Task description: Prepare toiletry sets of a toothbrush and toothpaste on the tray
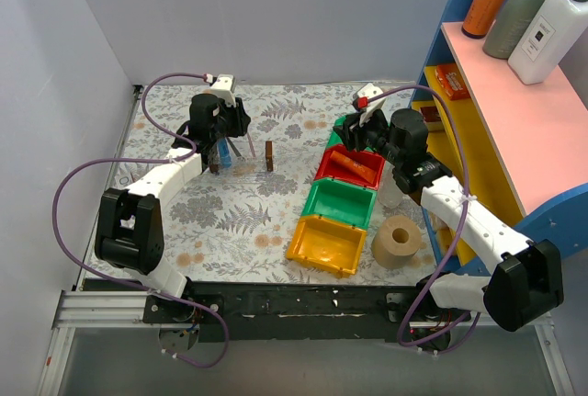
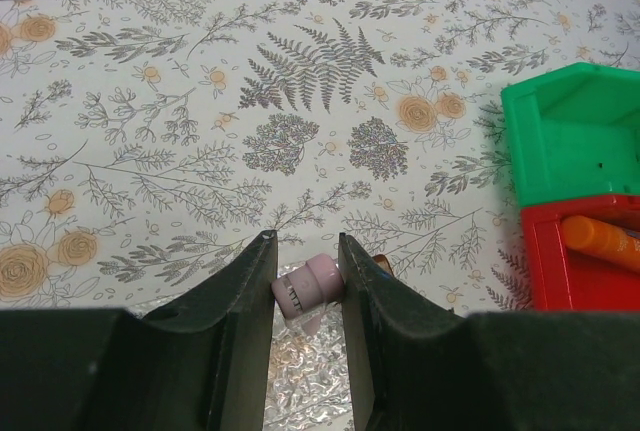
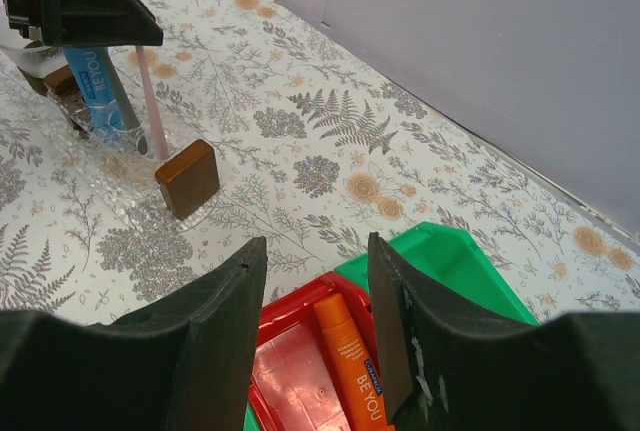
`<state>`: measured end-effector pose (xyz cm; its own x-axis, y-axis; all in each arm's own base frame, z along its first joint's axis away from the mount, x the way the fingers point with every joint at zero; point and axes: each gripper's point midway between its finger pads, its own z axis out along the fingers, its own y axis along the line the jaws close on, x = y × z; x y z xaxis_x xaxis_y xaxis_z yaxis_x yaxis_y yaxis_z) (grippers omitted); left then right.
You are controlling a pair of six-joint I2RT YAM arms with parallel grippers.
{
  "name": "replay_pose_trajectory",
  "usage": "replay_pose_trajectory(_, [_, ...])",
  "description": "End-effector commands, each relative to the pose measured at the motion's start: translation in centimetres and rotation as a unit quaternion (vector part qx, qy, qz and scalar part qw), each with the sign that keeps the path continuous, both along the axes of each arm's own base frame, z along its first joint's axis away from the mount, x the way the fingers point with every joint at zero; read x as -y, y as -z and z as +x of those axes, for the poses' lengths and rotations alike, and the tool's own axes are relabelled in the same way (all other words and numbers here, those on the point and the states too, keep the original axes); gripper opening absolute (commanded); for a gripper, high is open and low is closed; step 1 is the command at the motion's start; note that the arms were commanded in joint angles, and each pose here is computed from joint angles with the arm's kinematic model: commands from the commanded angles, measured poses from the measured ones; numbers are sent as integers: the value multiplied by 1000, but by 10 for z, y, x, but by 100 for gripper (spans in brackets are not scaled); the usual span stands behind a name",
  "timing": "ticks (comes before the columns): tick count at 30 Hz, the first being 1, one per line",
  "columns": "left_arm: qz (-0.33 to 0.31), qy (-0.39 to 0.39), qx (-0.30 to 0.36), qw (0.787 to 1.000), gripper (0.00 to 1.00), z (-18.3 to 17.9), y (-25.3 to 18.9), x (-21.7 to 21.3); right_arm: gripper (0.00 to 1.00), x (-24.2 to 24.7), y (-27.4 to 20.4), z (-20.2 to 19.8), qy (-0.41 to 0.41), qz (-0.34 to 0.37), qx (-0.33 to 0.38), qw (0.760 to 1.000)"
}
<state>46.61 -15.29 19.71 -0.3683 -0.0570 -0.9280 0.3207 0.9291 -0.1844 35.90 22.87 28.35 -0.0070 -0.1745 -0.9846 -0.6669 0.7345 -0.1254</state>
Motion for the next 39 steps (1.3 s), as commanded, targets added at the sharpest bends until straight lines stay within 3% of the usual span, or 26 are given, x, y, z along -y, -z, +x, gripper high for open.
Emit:
replay_pose_trajectory(1, [-20, 7, 16, 1000, 0, -1, -21, 3, 53, -4, -17, 0, -6, 17, 20, 1000])
replay_pose_trajectory(39, [0, -2, 19, 1000, 0, 4, -5, -2, 53, -5, -14, 1, -7, 16, 18, 1000])
